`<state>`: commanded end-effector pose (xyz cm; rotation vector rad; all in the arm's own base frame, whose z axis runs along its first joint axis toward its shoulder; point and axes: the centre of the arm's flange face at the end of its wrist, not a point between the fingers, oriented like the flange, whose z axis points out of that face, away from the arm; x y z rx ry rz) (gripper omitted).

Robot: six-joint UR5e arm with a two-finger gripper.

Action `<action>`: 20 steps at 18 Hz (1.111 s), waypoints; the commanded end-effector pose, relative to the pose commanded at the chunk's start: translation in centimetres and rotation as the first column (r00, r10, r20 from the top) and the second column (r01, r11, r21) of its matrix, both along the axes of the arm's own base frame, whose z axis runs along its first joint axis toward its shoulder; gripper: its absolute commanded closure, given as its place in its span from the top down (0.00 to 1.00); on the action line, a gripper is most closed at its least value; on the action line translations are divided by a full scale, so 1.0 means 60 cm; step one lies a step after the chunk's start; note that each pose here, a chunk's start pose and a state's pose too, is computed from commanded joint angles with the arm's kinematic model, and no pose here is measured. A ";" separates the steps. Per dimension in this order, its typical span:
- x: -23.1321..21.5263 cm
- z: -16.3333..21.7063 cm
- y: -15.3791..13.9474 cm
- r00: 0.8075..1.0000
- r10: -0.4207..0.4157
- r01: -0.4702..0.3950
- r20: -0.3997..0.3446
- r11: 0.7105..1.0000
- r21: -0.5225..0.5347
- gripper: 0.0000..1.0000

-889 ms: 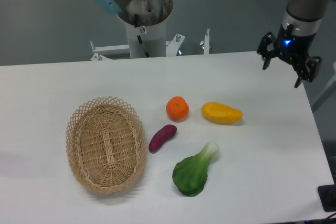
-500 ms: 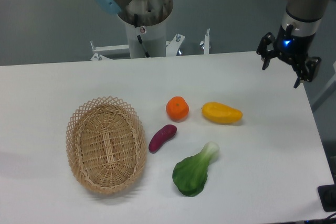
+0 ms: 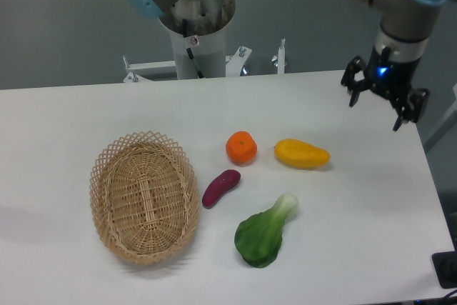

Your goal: Pick up the green vegetable from the table

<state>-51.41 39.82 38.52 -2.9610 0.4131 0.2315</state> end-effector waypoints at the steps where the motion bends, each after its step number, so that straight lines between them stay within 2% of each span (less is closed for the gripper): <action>1: 0.005 -0.016 0.021 1.000 0.013 -0.013 0.003 1.000 0.004 1.00; 3: 0.020 -0.051 0.055 1.000 0.014 -0.014 0.024 1.000 -0.007 1.00; 6: 0.047 -0.115 0.080 0.997 0.039 -0.036 0.067 0.998 -0.044 1.00; 11: 0.085 -0.206 0.110 0.998 0.006 -0.003 0.058 0.999 -0.042 1.00; 15: 0.106 -0.254 0.106 0.997 0.009 -0.001 0.082 0.996 -0.088 1.00; 17: 0.116 -0.274 0.132 0.998 0.018 -0.014 0.059 0.997 -0.072 1.00; 20: 0.125 -0.289 0.142 0.999 0.026 -0.023 0.027 0.995 -0.099 1.00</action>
